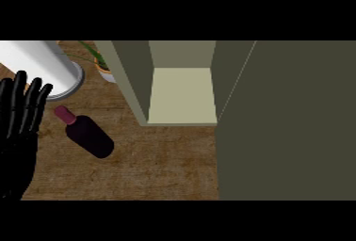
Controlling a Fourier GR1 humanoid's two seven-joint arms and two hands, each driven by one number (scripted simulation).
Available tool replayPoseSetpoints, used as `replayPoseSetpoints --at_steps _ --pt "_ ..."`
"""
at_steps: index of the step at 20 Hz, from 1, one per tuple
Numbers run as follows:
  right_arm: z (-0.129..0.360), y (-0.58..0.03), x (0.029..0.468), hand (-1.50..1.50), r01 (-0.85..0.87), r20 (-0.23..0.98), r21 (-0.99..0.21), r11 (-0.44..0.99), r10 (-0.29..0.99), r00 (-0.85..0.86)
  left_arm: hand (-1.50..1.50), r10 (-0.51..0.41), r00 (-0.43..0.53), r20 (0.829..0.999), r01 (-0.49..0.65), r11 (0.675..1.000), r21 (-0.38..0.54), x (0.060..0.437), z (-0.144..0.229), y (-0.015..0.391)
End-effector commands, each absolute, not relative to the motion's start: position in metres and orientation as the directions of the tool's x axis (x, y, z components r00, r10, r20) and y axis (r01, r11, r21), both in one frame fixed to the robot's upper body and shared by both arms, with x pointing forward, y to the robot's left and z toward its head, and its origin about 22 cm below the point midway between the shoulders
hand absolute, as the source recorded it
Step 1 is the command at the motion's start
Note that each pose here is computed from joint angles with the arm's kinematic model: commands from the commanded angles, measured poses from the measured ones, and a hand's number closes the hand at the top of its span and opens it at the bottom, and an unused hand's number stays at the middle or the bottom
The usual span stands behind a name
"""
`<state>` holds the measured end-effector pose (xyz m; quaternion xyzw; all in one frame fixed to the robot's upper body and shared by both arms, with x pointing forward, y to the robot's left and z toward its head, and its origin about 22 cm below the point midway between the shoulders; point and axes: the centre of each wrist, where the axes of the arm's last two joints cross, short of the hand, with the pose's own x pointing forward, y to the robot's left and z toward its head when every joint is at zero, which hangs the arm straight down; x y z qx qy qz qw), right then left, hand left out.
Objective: Pick up the wine, place it into the cabinet and close the cabinet
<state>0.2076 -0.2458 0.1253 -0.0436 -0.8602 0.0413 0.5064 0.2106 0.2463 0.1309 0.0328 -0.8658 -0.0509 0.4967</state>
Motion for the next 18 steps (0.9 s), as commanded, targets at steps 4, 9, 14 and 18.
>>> replayPoseSetpoints --at_steps 4,9,14,18 --pt "0.128 -0.239 0.189 -1.5 -0.044 0.86 -0.097 0.994 0.062 -0.507 -1.5 0.188 -0.472 0.861 0.459 0.887 0.058 0.214 0.13 0.255" --pt "0.116 -0.221 0.184 -1.5 -0.266 0.923 -0.054 0.962 -0.054 -0.38 -1.5 0.402 -0.106 0.909 0.72 0.662 -0.208 0.204 0.085 0.241" --pt "0.147 -0.228 0.157 -1.5 -0.307 0.932 -0.073 0.949 -0.045 -0.359 -1.5 0.437 -0.027 0.899 0.778 0.575 -0.255 0.193 0.112 0.289" --pt "0.173 -0.23 0.14 -1.5 -0.298 0.927 -0.067 0.952 -0.052 -0.373 -1.5 0.441 -0.004 0.898 0.781 0.562 -0.273 0.192 0.116 0.32"
